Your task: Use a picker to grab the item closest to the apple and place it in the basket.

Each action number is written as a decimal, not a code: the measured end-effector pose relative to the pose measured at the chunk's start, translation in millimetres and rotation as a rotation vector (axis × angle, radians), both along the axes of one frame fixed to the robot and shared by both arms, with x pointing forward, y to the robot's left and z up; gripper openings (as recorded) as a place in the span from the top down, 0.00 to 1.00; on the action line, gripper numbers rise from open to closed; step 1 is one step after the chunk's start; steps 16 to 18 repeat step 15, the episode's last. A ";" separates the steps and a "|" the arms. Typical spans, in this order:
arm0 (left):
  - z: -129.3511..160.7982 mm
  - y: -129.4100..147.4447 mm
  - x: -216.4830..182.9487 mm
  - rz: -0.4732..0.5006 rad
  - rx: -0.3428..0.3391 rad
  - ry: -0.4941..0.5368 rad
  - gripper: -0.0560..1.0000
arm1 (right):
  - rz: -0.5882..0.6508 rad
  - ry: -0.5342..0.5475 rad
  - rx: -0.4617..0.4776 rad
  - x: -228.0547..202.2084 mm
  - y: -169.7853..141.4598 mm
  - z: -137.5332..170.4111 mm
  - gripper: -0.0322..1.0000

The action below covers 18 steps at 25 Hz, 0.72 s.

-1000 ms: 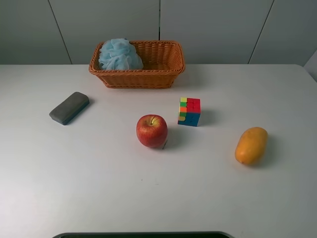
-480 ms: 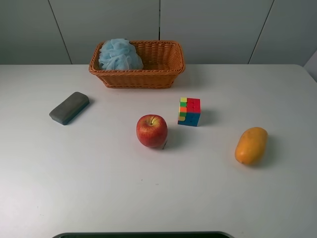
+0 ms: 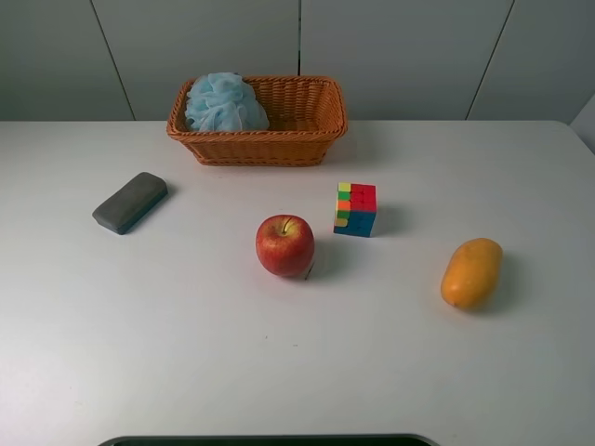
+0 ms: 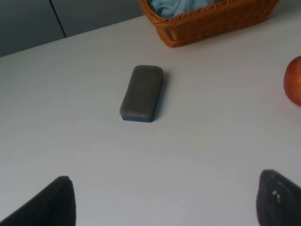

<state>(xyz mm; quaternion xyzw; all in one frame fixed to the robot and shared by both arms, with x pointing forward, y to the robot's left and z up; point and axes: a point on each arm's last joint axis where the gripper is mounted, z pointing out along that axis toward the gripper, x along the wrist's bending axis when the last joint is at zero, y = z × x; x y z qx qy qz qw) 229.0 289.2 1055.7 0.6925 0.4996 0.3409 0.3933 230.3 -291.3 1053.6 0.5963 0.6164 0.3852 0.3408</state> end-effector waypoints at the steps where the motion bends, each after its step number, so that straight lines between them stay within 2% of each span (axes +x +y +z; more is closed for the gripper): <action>1: 0.0 0.0 0.0 0.000 0.000 0.000 0.25 | 0.000 0.000 0.000 0.0 0.0 0.0 0.36; 18: 0.0 -0.1 0.0 -0.001 -0.001 0.000 0.25 | -0.001 0.000 0.002 0.0 0.0 0.0 0.36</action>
